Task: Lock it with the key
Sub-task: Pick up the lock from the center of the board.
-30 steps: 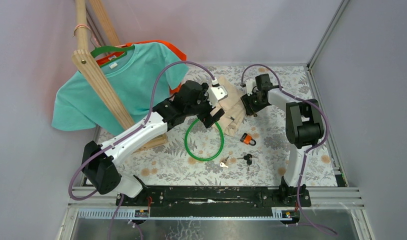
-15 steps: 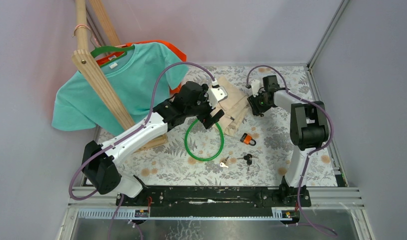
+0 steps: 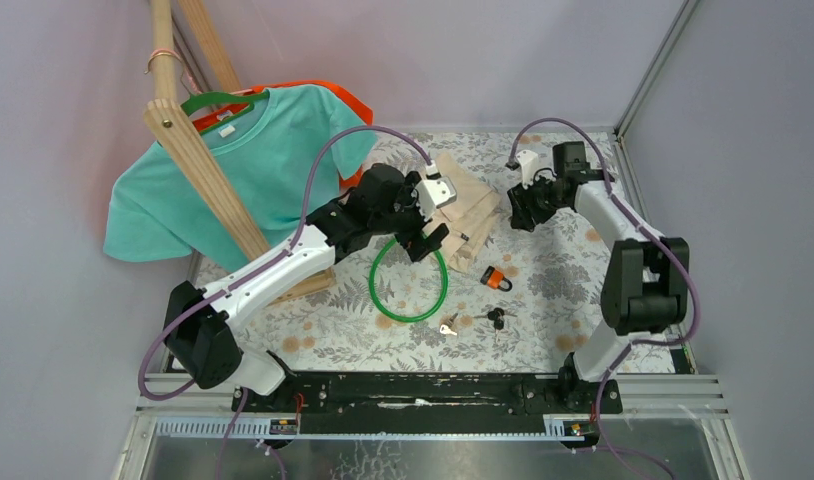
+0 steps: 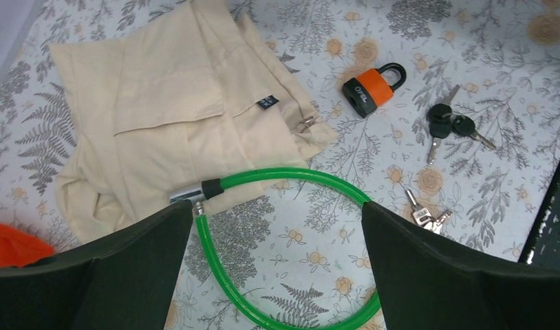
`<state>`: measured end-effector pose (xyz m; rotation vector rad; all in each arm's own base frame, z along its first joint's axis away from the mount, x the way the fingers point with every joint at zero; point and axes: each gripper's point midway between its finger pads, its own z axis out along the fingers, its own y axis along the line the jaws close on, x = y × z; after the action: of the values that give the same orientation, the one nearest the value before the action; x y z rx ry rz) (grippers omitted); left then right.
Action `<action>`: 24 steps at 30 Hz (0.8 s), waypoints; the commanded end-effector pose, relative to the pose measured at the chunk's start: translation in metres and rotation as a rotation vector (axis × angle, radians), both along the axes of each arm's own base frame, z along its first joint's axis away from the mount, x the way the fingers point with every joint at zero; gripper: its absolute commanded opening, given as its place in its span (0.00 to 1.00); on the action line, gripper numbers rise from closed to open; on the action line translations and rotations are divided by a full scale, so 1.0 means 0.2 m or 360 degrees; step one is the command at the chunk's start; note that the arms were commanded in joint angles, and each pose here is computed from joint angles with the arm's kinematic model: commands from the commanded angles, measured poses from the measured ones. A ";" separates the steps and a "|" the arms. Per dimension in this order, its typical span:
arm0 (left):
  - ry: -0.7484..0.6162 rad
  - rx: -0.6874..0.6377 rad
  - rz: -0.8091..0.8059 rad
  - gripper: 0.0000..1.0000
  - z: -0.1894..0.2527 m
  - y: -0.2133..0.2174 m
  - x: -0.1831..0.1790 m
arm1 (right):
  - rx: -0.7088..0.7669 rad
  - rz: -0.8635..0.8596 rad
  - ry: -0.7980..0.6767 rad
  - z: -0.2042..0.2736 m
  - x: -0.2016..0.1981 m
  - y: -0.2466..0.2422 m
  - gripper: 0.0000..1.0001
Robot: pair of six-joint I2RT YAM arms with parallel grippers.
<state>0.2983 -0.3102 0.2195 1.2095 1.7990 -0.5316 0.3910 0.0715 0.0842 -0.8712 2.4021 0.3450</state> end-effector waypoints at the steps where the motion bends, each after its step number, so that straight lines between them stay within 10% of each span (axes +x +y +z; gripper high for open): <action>1: -0.0022 -0.0068 -0.0152 1.00 0.09 -0.03 -0.06 | 0.0323 0.0322 -0.0099 0.34 -0.16 0.21 0.00; 8: 0.0034 -0.0107 -0.0276 0.99 0.13 -0.01 -0.11 | 0.0731 0.0668 -0.0069 0.64 -0.44 0.44 0.00; 24: -0.0116 -0.0073 -0.0701 0.89 0.22 0.00 -0.20 | 0.0885 0.1171 -0.0017 0.90 -0.88 0.75 0.00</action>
<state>0.2659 -0.3085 0.2420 1.5220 1.5771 -0.7414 0.2314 0.2150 0.2306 -1.3805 1.8652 1.1584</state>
